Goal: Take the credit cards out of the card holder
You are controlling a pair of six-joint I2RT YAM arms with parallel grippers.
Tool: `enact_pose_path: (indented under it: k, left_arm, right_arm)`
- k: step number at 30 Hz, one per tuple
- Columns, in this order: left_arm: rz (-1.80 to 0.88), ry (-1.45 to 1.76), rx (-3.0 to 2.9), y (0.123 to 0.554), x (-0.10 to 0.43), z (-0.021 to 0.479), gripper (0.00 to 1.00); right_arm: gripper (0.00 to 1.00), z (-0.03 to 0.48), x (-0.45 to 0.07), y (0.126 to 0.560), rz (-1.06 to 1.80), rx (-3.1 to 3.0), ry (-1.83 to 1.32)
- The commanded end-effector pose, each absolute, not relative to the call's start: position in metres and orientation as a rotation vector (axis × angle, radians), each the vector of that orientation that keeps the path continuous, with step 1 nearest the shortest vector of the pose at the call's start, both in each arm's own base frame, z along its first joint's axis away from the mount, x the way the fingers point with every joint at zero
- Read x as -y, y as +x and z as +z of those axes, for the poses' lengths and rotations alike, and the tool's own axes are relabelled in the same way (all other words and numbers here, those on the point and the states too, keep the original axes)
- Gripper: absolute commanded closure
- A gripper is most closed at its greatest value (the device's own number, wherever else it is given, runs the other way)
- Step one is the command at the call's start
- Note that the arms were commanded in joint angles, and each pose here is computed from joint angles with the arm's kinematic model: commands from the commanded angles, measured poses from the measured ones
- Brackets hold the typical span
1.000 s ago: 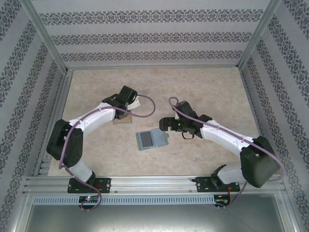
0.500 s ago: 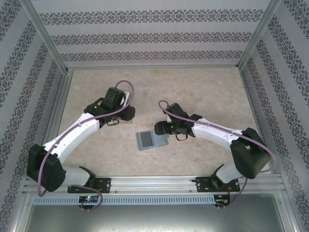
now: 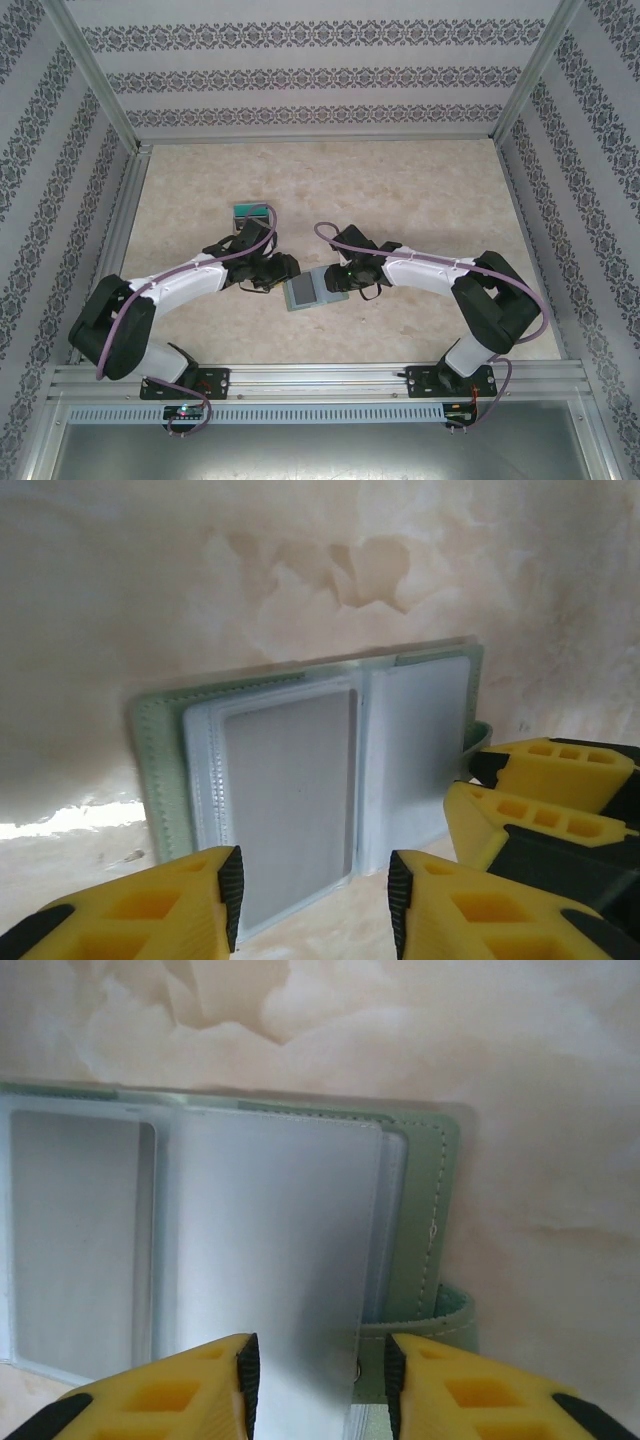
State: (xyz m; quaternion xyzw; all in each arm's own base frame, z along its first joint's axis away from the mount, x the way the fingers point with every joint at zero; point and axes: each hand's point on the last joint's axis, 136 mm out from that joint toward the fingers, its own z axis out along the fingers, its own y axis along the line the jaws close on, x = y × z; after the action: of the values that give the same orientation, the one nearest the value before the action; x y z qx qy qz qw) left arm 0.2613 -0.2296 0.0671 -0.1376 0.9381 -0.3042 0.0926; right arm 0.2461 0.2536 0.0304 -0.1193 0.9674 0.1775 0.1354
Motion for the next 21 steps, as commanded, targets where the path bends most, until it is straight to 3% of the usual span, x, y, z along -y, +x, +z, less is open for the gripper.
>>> enact_pose_path:
  k: [1, 21]
  left_arm:
    - [-0.947, -0.491, -2.798, 0.26, 0.243, 0.061, 0.56]
    - [-0.925, -0.499, -2.868, 0.259, 0.252, 0.042, 0.59]
  right_arm:
    - [0.59, 0.019, -0.249, 0.241, 0.446, -2.821, -0.36]
    - [0.59, 0.014, -0.249, 0.239, 0.43, -2.831, -0.35]
